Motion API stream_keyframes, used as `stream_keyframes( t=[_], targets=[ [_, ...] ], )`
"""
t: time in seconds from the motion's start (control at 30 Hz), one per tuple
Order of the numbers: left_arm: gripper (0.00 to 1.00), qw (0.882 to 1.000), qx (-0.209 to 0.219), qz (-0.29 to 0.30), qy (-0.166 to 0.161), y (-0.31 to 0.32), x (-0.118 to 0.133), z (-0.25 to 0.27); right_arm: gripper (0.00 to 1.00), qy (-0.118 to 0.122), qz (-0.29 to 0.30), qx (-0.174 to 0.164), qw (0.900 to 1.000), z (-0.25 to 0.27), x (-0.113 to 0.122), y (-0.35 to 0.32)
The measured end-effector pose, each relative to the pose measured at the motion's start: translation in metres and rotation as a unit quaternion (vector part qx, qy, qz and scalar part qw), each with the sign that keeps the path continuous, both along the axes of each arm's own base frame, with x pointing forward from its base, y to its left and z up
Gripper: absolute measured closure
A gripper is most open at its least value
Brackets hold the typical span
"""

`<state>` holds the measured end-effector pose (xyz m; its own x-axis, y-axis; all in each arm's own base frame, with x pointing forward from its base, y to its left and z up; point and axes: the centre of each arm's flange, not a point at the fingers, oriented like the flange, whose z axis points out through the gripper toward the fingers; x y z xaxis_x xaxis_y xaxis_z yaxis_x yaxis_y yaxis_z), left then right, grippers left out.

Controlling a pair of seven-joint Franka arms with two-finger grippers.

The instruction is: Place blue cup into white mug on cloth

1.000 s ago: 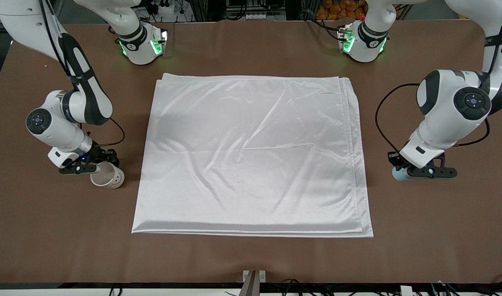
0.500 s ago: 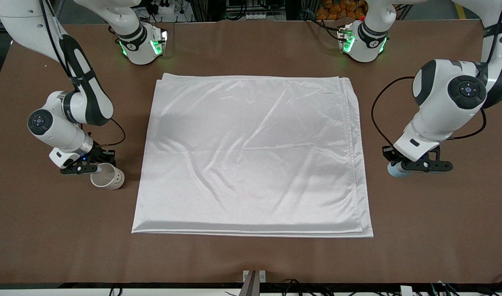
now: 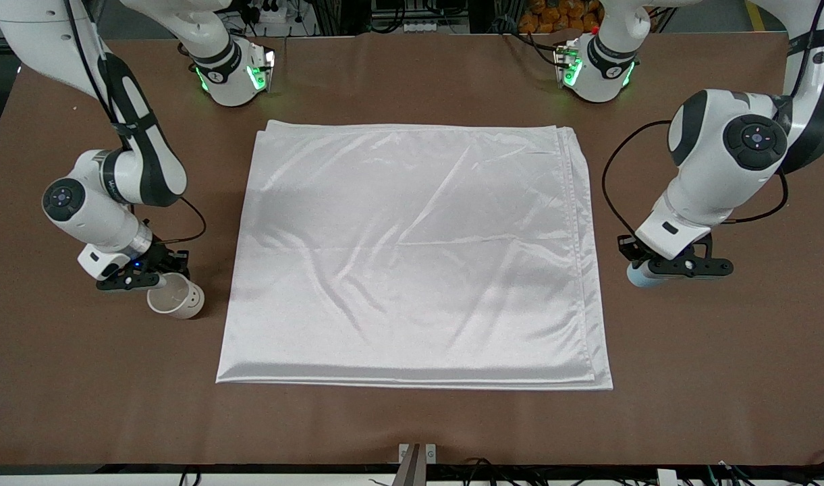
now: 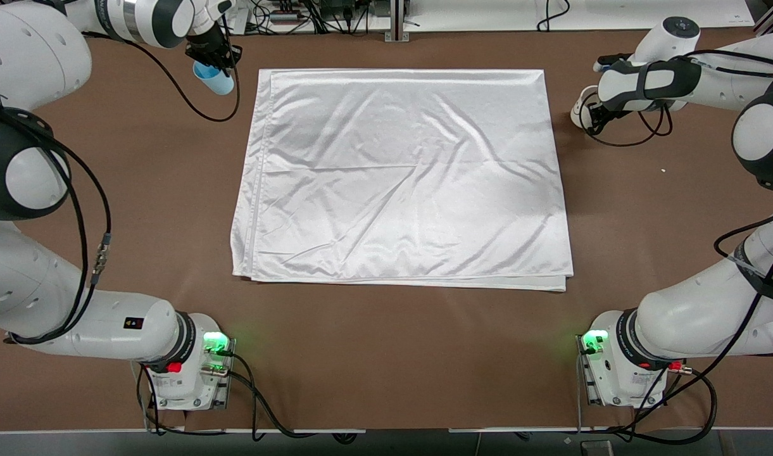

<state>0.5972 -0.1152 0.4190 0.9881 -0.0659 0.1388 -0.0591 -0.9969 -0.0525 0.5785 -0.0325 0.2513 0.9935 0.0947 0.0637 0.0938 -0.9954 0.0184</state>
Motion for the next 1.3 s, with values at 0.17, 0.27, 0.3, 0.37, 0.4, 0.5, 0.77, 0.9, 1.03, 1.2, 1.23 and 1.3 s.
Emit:
stream_keyframes(
  t=[0.17, 0.27, 0.3, 0.37, 0.4, 0.5, 0.77, 0.9, 1.03, 1.2, 1.23, 1.3],
  targets=[
    [0.96, 1.000, 0.000, -0.001, 0.001, -0.001, 0.000, 0.000, 0.81, 0.028, 0.001, 0.003, 1.000, 0.028, 0.014, 0.001],
    [0.96, 1.000, 0.000, 0.000, 0.002, -0.001, -0.001, 0.000, 0.81, 0.036, 0.004, 0.004, 0.999, 0.050, 0.024, 0.004],
    [0.96, 1.000, 0.000, 0.000, 0.002, 0.000, -0.001, 0.000, 0.81, 0.038, 0.005, 0.004, 0.999, 0.056, 0.027, 0.006],
    [0.96, 1.000, 0.000, 0.000, 0.002, 0.000, 0.000, 0.000, 0.81, 0.040, 0.006, 0.005, 0.999, 0.066, 0.032, 0.011],
    [0.96, 1.000, 0.001, 0.001, 0.002, 0.001, 0.000, 0.000, 0.81, 0.040, 0.006, 0.005, 0.999, 0.070, 0.034, 0.014],
    [0.96, 1.000, 0.001, 0.002, 0.001, 0.002, 0.000, 0.001, 0.81, 0.041, 0.005, 0.005, 0.999, 0.079, 0.038, 0.026],
    [0.96, 1.000, 0.001, 0.003, 0.001, 0.003, 0.001, 0.001, 0.81, 0.046, -0.001, 0.005, 0.999, 0.098, 0.045, 0.071],
    [0.96, 1.000, 0.001, 0.003, 0.001, 0.003, 0.001, 0.001, 0.81, 0.042, 0.005, 0.005, 0.999, 0.108, 0.047, 0.102],
    [0.96, 1.000, 0.001, 0.003, 0.000, 0.004, 0.001, 0.001, 0.81, 0.035, 0.013, 0.006, 0.999, 0.114, 0.046, 0.135],
    [0.96, 1.000, 0.001, 0.003, 0.000, 0.004, 0.001, 0.002, 0.81, 0.033, 0.016, 0.008, 0.999, 0.117, 0.039, 0.176],
    [0.96, 1.000, 0.001, 0.003, 0.000, 0.004, 0.001, 0.001, 0.81, 0.034, 0.018, 0.010, 0.999, 0.117, 0.037, 0.184],
    [0.96, 1.000, 0.001, 0.003, 0.000, 0.004, 0.001, 0.002, 0.81, 0.036, 0.018, 0.017, 0.999, 0.116, 0.033, 0.201]
  ],
)
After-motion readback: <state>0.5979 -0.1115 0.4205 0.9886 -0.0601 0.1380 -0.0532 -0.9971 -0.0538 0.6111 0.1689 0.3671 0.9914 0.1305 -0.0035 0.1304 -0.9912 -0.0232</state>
